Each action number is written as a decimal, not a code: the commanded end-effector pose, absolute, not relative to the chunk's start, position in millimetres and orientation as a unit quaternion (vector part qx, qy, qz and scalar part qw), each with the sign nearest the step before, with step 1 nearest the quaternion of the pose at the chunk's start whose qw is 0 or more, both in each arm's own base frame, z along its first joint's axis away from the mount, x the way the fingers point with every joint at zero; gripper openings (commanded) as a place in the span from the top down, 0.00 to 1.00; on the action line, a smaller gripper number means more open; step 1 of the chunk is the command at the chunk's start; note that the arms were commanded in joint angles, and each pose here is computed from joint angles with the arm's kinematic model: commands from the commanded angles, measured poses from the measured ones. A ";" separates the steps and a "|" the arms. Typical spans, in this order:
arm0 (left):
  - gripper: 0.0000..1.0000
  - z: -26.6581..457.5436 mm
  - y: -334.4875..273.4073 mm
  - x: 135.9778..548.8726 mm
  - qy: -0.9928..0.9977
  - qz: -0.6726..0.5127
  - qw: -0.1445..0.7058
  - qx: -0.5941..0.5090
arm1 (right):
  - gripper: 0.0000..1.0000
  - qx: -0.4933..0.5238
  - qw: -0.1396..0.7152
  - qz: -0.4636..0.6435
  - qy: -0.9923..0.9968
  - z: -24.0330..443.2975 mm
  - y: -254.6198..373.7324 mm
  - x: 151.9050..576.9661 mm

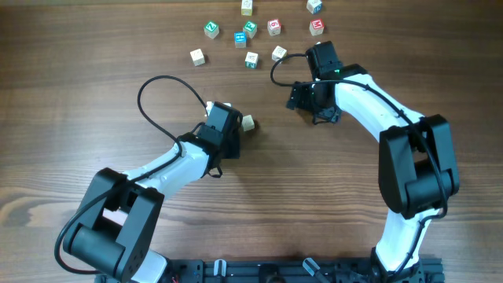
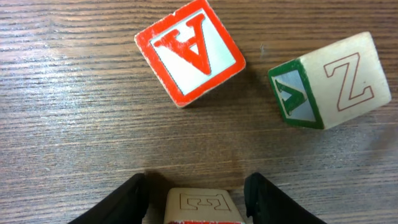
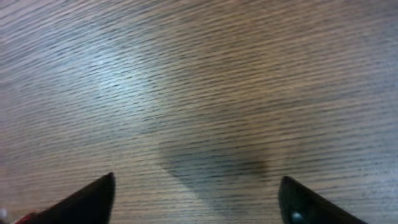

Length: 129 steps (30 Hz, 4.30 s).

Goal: Form a circle

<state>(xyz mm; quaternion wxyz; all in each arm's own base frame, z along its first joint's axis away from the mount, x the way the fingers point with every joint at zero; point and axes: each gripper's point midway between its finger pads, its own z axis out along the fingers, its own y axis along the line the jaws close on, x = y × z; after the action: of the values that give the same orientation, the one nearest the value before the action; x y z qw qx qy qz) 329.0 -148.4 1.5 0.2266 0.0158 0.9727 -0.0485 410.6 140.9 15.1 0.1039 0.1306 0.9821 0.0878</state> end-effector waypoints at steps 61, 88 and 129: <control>0.00 187.1 -87.4 295.2 0.908 -0.042 0.411 -0.075 | 0.95 0.048 0.088 0.237 0.966 1.4 221.8 388.5; 0.00 158.1 -89.4 298.1 0.927 -0.017 0.368 -0.067 | 0.96 0.035 0.058 0.342 0.937 6.7 287.2 374.2; 0.00 158.1 -89.4 298.1 0.927 -0.017 0.368 -0.067 | 0.96 0.096 0.033 0.321 0.942 -0.2 279.4 370.4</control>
<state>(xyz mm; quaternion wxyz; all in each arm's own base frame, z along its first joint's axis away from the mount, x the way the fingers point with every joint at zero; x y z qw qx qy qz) 295.1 -93.0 154.7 0.3621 -0.0531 0.9304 -0.0231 371.7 284.7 12.5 0.0392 0.0825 0.9373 0.3363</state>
